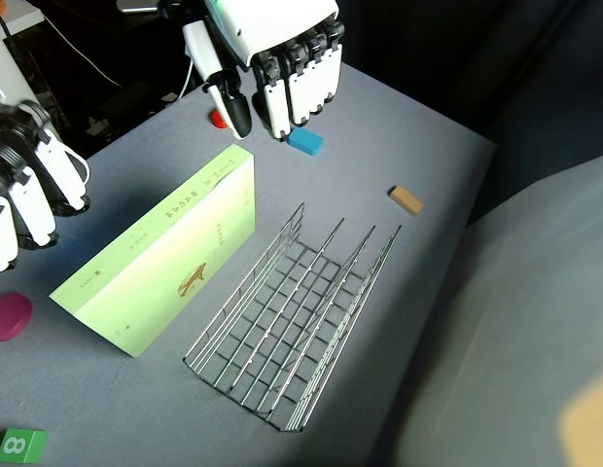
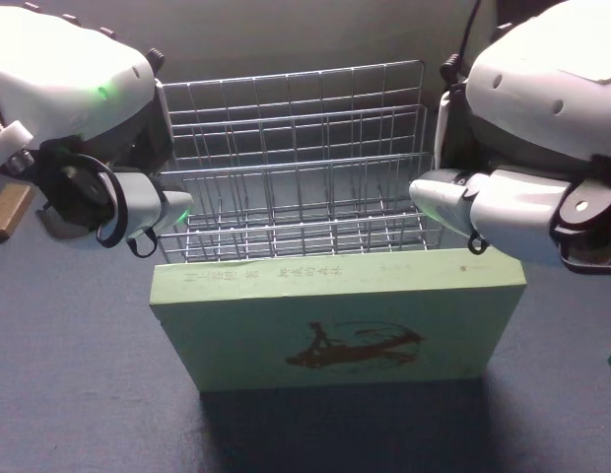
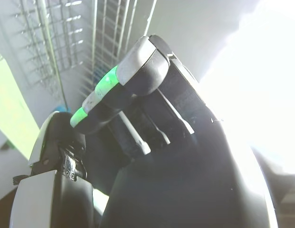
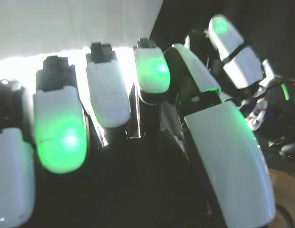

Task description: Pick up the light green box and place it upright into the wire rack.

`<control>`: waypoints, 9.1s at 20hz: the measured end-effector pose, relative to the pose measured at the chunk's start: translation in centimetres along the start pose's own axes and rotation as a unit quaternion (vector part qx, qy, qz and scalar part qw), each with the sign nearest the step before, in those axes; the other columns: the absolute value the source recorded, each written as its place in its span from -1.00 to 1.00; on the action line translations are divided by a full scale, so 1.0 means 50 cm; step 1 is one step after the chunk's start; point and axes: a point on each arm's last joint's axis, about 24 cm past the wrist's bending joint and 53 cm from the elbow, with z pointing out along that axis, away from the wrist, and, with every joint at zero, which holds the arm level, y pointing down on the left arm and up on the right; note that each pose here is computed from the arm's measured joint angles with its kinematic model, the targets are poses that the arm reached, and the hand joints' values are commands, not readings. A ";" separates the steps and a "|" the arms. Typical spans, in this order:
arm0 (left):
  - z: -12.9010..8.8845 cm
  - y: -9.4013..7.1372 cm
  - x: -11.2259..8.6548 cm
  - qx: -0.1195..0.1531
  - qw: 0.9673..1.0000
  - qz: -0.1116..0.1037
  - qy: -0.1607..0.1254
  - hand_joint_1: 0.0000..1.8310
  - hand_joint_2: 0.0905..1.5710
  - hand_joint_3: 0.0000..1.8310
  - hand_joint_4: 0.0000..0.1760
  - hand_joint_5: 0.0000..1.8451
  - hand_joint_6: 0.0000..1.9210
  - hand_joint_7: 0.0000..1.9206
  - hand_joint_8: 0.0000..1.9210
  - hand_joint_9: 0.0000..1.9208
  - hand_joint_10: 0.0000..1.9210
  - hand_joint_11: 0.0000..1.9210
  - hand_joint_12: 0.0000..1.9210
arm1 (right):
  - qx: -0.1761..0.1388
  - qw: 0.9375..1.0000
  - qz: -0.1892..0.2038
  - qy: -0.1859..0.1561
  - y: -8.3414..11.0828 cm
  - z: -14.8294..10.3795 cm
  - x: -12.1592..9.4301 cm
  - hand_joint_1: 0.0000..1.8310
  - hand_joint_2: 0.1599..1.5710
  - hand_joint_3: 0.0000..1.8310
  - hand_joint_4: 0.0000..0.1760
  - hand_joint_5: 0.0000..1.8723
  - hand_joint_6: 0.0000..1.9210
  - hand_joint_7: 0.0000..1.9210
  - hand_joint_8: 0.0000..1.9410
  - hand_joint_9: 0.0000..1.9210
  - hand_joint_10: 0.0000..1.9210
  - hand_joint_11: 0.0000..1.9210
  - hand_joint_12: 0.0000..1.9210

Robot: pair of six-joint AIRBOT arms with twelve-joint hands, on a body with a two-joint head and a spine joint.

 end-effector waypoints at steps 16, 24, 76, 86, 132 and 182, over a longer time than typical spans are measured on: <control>0.009 0.043 -0.018 -0.017 1.000 0.009 -0.007 -0.84 0.57 -0.99 -0.22 -0.73 -1.00 -0.78 -1.00 -0.78 -1.00 -1.00 -0.40 | 0.007 1.000 -0.026 0.007 0.012 0.020 0.016 -0.88 0.29 -1.00 0.43 -0.88 -1.00 -0.79 -1.00 -0.85 -1.00 -1.00 -0.25; 0.013 0.115 -0.047 -0.037 0.999 0.017 -0.021 -0.87 0.59 -0.99 -0.22 -0.74 -1.00 -0.78 -1.00 -0.78 -1.00 -1.00 -0.42 | 0.057 0.994 -0.021 0.086 -0.001 0.083 0.100 -0.40 0.13 -1.00 0.32 -0.90 -1.00 -0.81 -1.00 -0.87 -1.00 -1.00 -0.29; 0.006 0.207 -0.072 -0.084 0.990 0.115 -0.004 -0.83 0.59 -1.00 -0.25 -0.71 -0.99 -0.79 -1.00 -0.81 -1.00 -1.00 -0.44 | 0.095 0.978 0.047 0.178 0.011 0.121 0.173 0.33 0.39 -1.00 -1.00 -0.07 0.07 0.03 0.16 -0.08 0.12 -0.20 0.58; 0.005 0.209 -0.074 -0.086 0.989 0.118 -0.005 -0.85 0.59 -1.00 -0.25 -0.72 -1.00 -0.78 -1.00 -0.81 -1.00 -1.00 -0.43 | 0.045 0.992 0.068 0.096 0.086 0.116 -0.010 0.33 0.39 -1.00 -1.00 -0.05 0.05 0.03 0.16 -0.08 0.12 -0.22 0.53; 0.003 0.214 -0.075 -0.093 0.987 0.129 -0.001 -0.84 0.57 -1.00 -0.25 -0.72 -1.00 -0.75 -1.00 -0.78 -1.00 -1.00 -0.45 | 0.058 0.992 0.093 0.054 0.015 0.318 0.051 0.33 0.41 -1.00 -1.00 -0.08 0.10 0.00 0.19 -0.10 0.13 -0.24 0.51; 0.003 0.023 -0.007 -0.013 0.991 0.130 0.009 -0.81 0.56 -1.00 -0.24 -0.74 -1.00 -0.79 -1.00 -0.80 -1.00 -1.00 -0.43 | 0.033 0.998 0.051 0.030 -0.028 0.189 -0.003 -0.29 0.08 -1.00 -0.78 -0.75 -1.00 -0.75 -1.00 -0.82 -1.00 -1.00 -0.21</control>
